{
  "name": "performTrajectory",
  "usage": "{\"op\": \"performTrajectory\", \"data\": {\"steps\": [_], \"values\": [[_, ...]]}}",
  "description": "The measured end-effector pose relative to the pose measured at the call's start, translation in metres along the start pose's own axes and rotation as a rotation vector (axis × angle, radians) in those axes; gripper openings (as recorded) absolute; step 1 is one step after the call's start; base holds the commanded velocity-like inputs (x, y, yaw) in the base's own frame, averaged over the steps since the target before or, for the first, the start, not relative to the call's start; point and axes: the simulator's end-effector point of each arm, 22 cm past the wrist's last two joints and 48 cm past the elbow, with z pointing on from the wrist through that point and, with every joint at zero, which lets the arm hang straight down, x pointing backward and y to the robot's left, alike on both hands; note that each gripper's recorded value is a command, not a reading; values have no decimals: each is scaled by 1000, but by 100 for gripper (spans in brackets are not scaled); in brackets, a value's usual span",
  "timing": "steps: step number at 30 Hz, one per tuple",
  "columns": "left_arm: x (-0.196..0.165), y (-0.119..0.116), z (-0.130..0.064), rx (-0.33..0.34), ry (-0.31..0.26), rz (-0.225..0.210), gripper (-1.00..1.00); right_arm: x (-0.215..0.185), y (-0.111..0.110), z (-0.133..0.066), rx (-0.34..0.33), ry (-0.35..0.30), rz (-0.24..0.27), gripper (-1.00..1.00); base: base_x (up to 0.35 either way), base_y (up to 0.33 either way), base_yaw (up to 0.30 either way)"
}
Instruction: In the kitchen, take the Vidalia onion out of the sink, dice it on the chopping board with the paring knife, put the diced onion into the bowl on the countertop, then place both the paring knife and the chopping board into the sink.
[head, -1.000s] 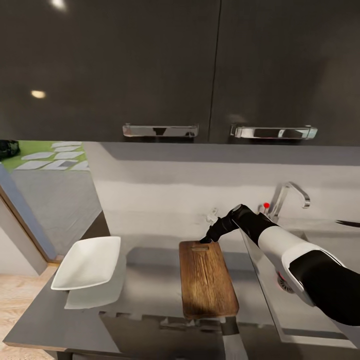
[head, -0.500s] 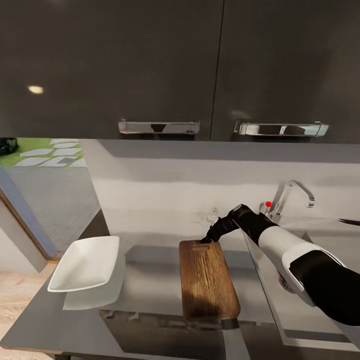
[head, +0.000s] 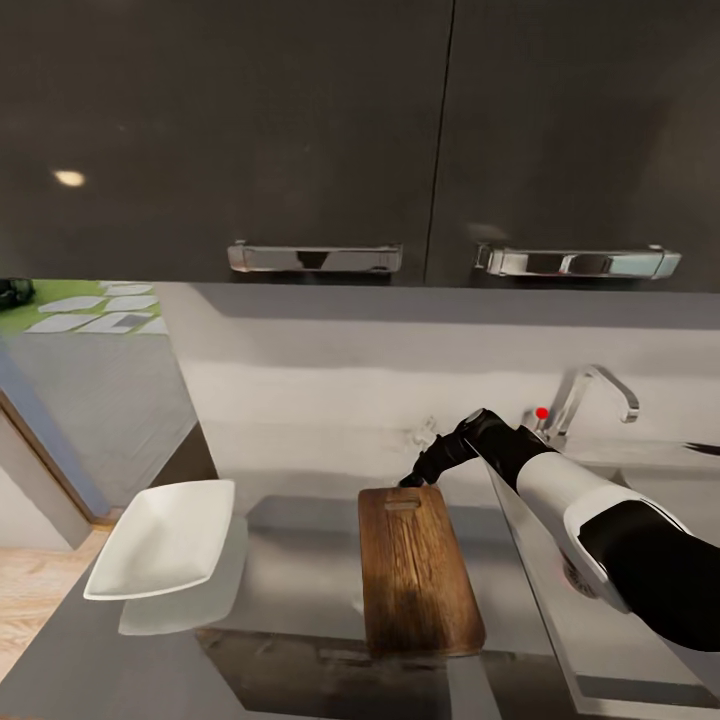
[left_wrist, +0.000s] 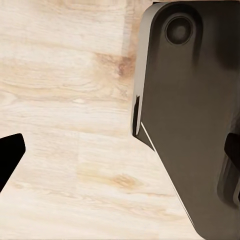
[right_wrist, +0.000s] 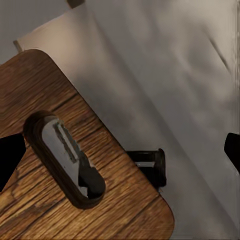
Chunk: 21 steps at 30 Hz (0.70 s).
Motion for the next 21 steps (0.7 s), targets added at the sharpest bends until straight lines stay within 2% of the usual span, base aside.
{"op": "performTrajectory", "data": {"steps": [19,21], "values": [[0,-1,0,2,0,0,100,1,-1,0,3,3,-2,100,20,0,0],[0,-1,0,2,0,0,100,5,-3,0,11,21,-17,100,0,0,0]]}}
